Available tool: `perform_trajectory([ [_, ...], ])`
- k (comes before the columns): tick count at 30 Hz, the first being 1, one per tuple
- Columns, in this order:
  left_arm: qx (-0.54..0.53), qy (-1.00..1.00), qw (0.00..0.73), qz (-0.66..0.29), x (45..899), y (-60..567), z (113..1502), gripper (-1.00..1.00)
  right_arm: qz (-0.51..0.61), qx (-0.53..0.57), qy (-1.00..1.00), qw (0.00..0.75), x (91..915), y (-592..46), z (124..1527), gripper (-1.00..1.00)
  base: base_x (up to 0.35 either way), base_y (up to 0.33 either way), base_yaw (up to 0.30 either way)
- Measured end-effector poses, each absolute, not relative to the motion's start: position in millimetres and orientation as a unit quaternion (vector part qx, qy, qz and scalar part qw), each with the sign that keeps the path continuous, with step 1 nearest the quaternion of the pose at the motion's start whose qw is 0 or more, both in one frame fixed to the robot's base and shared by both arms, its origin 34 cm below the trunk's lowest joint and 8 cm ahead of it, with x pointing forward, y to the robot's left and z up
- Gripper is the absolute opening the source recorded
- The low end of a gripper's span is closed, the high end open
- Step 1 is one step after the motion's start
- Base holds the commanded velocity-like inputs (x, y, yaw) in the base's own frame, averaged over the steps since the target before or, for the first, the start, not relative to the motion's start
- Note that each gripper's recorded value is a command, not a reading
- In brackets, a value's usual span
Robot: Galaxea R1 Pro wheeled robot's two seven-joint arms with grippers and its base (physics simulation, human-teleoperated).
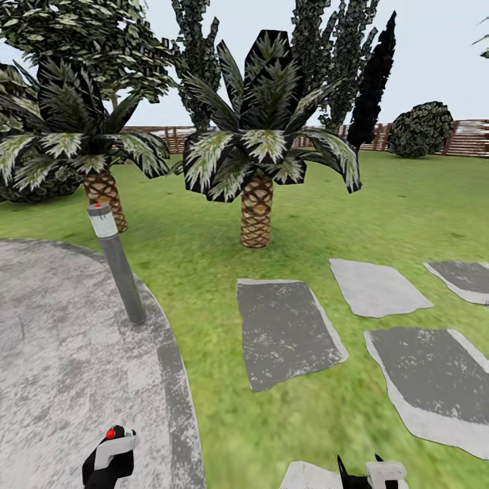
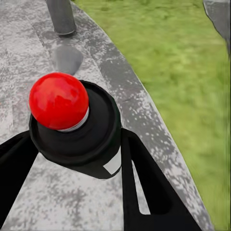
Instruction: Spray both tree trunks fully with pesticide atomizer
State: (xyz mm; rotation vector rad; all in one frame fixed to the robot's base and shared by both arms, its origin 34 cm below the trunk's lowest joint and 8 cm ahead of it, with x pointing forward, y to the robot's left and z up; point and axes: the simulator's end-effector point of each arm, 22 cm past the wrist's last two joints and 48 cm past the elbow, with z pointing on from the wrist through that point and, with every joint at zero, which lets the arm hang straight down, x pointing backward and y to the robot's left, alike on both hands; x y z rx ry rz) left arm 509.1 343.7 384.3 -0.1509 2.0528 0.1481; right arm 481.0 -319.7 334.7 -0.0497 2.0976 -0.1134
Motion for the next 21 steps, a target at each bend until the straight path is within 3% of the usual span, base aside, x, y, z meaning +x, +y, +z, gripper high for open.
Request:
perform_trajectory([
  [21,-0.063,0.857,0.509,0.06,506.1,341.3,380.0,-1.0,-0.047,-0.021,0.866,0.497,481.2,-319.7,335.0,1.0,0.0,0.0,-0.266],
])
